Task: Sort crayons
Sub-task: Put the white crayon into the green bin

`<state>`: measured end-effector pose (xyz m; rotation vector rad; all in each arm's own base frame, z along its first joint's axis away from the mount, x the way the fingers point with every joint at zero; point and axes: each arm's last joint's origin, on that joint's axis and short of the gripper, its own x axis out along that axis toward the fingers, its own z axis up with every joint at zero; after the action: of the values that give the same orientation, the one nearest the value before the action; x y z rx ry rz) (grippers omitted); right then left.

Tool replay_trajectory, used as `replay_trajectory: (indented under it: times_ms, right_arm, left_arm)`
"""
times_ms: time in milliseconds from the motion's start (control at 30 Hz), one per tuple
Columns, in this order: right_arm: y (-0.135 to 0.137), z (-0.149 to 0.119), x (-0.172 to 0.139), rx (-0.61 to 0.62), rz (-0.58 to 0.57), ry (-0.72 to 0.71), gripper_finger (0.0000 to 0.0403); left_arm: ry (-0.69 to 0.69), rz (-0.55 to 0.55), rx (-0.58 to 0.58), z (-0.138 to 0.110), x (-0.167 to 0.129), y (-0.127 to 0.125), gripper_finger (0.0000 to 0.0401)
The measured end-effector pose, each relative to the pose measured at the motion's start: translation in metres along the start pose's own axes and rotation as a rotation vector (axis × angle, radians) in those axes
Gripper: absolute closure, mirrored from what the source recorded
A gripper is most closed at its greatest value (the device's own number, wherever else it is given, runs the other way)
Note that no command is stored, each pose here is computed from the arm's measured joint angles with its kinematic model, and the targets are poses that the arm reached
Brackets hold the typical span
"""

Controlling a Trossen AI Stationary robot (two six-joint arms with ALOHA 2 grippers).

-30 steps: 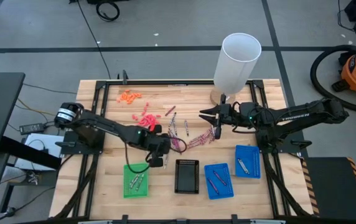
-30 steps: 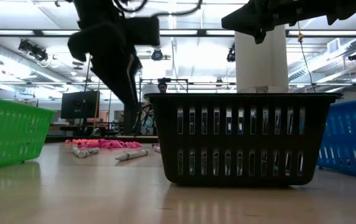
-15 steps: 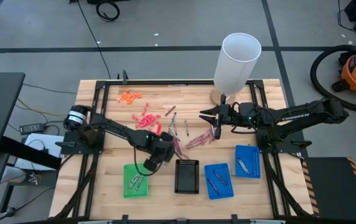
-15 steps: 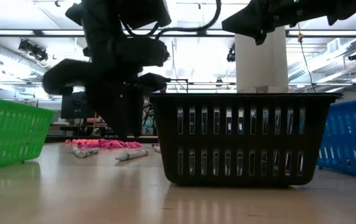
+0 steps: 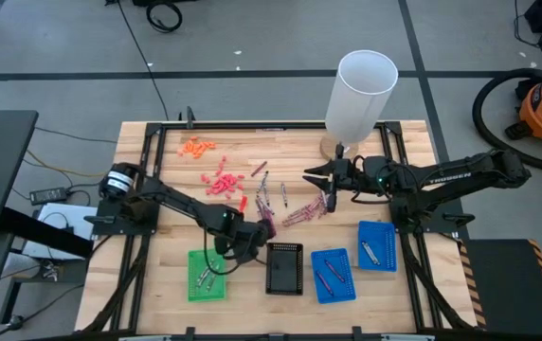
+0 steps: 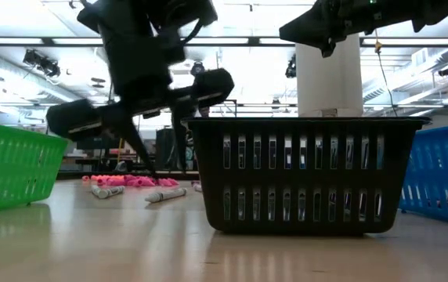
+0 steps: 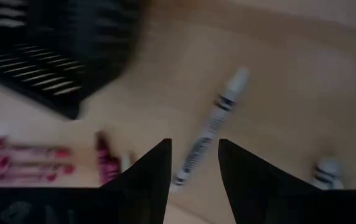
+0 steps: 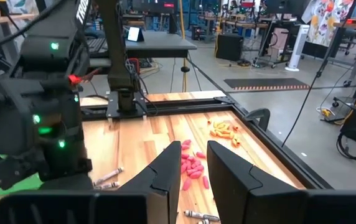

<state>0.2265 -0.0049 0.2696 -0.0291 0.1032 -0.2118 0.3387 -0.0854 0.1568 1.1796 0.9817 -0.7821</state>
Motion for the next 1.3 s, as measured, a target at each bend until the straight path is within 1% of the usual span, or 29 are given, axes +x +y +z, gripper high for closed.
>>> replay_trajectory:
  times_ms: [133,233,333,433,600,867,1033,1200,1300]
  right_arm:
    - [0.000,0.000,0.000,0.000,-0.001,0.004,0.0316]
    - [0.000,-0.001,0.000,0.001,-0.001,0.007,0.0316]
    - [0.000,-0.001,0.000,0.000,-0.004,0.009,0.0316]
    - [0.000,-0.001,0.000,0.001,-0.004,0.011,0.0316]
    - [0.000,-0.001,0.000,0.000,-0.005,0.012,0.0316]
    - [0.000,-0.001,0.000,0.004,-0.005,0.013,0.0316]
    - [0.000,-0.001,0.000,0.011,-0.005,0.013,0.0316]
    - [0.000,-0.001,0.000,0.012,-0.005,0.013,0.0316]
    - [0.000,-0.001,0.000,0.012,-0.005,0.013,0.0316]
  left_arm:
    - [0.009,-0.032,0.115,0.000,0.011,-0.003,0.0259]
    - [0.015,-0.041,0.163,-0.001,0.015,-0.003,0.0259]
    - [0.017,-0.046,0.166,-0.001,0.018,-0.003,0.0259]
    - [0.015,-0.041,0.139,-0.001,0.016,-0.003,0.0259]
    - [0.017,-0.033,0.136,0.000,0.012,-0.003,0.0259]
    - [0.005,-0.011,0.150,0.016,0.001,0.002,0.0260]
    - [0.010,-0.025,0.156,0.017,-0.003,0.004,0.0260]
    - [0.023,-0.049,0.226,0.011,-0.003,0.004,0.0260]
    - [-0.005,-0.064,0.263,0.007,-0.002,0.006,0.0260]
